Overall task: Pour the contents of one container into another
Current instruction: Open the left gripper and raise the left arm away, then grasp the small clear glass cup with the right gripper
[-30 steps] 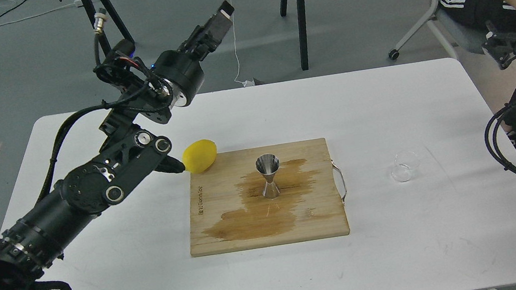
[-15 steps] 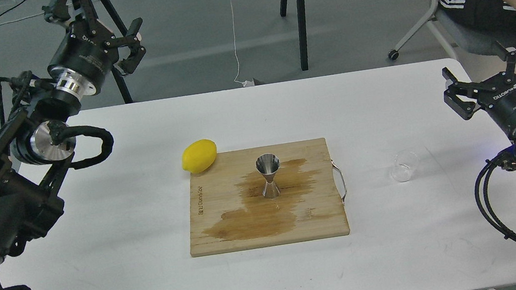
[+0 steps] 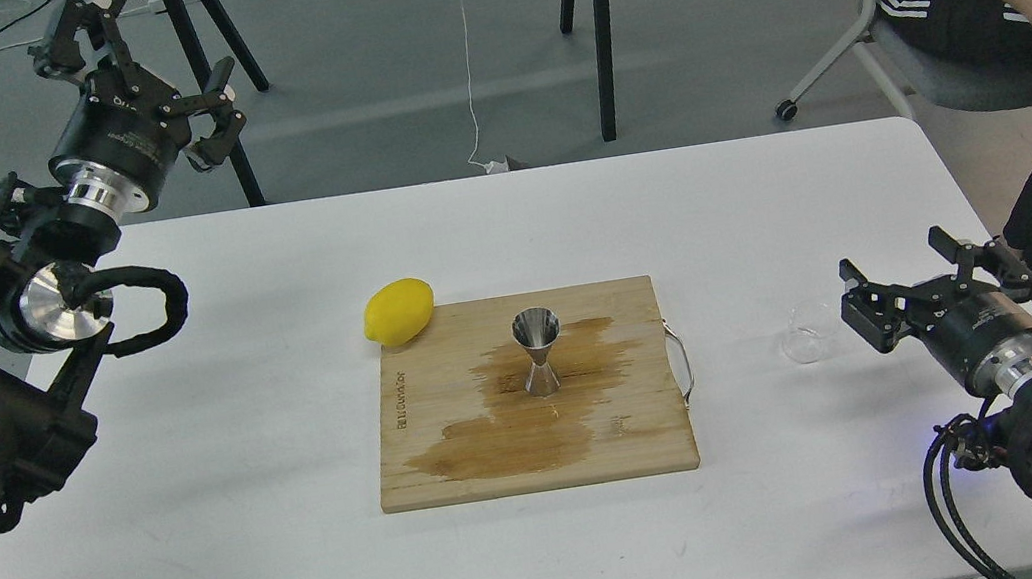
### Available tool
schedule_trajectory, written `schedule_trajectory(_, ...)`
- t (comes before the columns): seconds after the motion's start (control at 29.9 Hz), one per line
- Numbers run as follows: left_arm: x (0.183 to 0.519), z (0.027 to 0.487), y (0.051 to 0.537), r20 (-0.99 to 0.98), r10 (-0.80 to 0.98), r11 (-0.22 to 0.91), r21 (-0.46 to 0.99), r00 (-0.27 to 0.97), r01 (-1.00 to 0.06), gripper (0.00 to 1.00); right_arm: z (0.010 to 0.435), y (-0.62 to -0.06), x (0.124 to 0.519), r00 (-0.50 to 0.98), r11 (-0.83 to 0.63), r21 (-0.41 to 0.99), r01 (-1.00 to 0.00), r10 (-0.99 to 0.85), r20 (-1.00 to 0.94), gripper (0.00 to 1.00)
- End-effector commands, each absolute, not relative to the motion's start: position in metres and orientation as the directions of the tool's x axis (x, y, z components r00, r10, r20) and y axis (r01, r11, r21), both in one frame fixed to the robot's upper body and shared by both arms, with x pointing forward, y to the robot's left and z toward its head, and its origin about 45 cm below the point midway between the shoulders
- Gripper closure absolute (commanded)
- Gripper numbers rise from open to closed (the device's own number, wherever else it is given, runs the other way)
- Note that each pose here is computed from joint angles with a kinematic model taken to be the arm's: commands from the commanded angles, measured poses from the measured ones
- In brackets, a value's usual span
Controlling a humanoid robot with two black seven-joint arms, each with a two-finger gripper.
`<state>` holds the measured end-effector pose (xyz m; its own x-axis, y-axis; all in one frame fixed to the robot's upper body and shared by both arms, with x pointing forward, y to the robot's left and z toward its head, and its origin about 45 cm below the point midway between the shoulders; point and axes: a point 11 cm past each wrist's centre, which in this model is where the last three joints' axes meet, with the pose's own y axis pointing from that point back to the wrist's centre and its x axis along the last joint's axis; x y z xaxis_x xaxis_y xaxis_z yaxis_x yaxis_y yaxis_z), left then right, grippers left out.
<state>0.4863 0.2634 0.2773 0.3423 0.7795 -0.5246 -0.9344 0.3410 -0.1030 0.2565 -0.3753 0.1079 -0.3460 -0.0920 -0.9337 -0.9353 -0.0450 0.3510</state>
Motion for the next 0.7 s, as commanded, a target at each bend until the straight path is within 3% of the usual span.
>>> schedule_trajectory(0.0,0.486,0.278,0.266,-0.52,0.784,0.337,-0.104,0.34,-0.936,0.0,0.091,-0.363,0.246,-0.442,-0.053,0.446,-0.894,-0.065,-0.895,0.0)
schedule_trajectory(0.67,0.483,0.273,0.28,-0.511,0.798,0.312,-0.104,0.319,-0.945,0.0,0.042,-0.326,0.27,-0.585,-0.038,0.586,-0.81,-0.014,-0.811,0.01)
